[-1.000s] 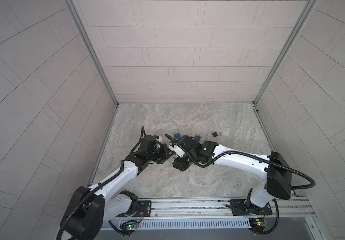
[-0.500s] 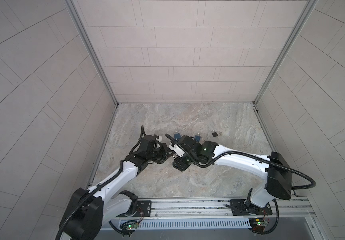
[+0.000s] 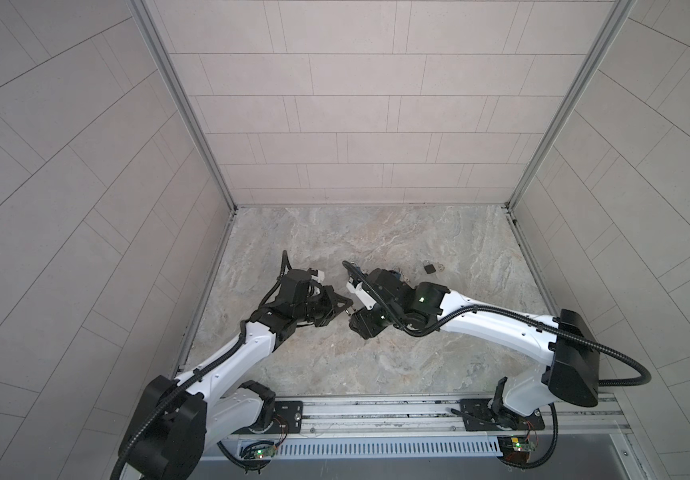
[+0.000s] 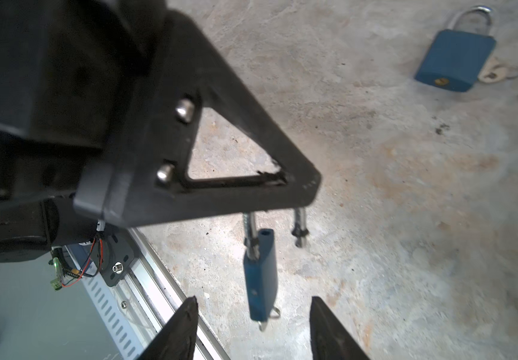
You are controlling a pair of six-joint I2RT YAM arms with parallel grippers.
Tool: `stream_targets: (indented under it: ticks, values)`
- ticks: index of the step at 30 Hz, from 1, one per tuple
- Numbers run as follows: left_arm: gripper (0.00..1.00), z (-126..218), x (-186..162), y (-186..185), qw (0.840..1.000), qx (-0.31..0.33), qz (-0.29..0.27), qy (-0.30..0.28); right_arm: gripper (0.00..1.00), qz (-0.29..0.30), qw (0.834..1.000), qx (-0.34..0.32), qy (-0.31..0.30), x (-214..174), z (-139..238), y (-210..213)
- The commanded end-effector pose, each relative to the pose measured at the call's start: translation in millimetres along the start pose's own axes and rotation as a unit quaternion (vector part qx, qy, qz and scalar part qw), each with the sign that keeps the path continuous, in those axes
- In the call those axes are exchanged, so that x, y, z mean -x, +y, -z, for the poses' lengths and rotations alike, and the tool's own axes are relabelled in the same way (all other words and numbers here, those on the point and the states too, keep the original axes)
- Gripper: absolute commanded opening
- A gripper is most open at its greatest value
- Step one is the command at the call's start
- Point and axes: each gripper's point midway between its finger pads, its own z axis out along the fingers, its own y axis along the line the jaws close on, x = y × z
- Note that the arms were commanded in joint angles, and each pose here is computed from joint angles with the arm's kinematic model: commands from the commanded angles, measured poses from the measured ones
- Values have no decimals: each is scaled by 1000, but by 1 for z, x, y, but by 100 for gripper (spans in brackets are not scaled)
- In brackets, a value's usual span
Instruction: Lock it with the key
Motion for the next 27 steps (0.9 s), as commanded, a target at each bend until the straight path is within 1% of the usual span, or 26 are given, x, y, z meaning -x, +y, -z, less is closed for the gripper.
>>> stream_targets:
  ticks: [1,4,5,7,10,13,15,17,19,20,24,27]
  values:
    - [0,8,8,-28,999,-42,-18,-25,59,-142,988,-24,-49,3,28,-25]
    - [0,12,13,-36,998,-53,-27,-39,59,-264,961,16,-86,-10,32,-32]
    - [0,12,14,-38,997,-55,-29,-41,59,-293,950,43,-104,-11,33,-29]
    - [0,11,17,-41,997,-59,-29,-46,59,-354,923,70,-133,-16,36,-29]
    - [0,9,21,-46,996,-71,-28,-52,58,-402,894,106,-166,-17,41,-28]
    - [0,10,25,-52,994,-83,-26,-62,58,-430,873,138,-183,-13,47,-25]
    - [0,12,28,-57,993,-90,-27,-71,58,-441,864,155,-185,-9,47,-22]
    - [0,16,30,-61,992,-97,-25,-82,58,-446,858,176,-183,-4,44,-15]
    - [0,20,31,-64,990,-102,-25,-91,57,-453,846,207,-190,7,43,-5]
    - [0,21,32,-66,990,-105,-25,-96,57,-454,843,216,-188,10,40,-2]
    - [0,25,32,-68,988,-109,-24,-104,55,-455,838,233,-189,18,33,6]
    - [0,26,33,-68,988,-112,-21,-106,56,-453,838,239,-190,23,34,10]
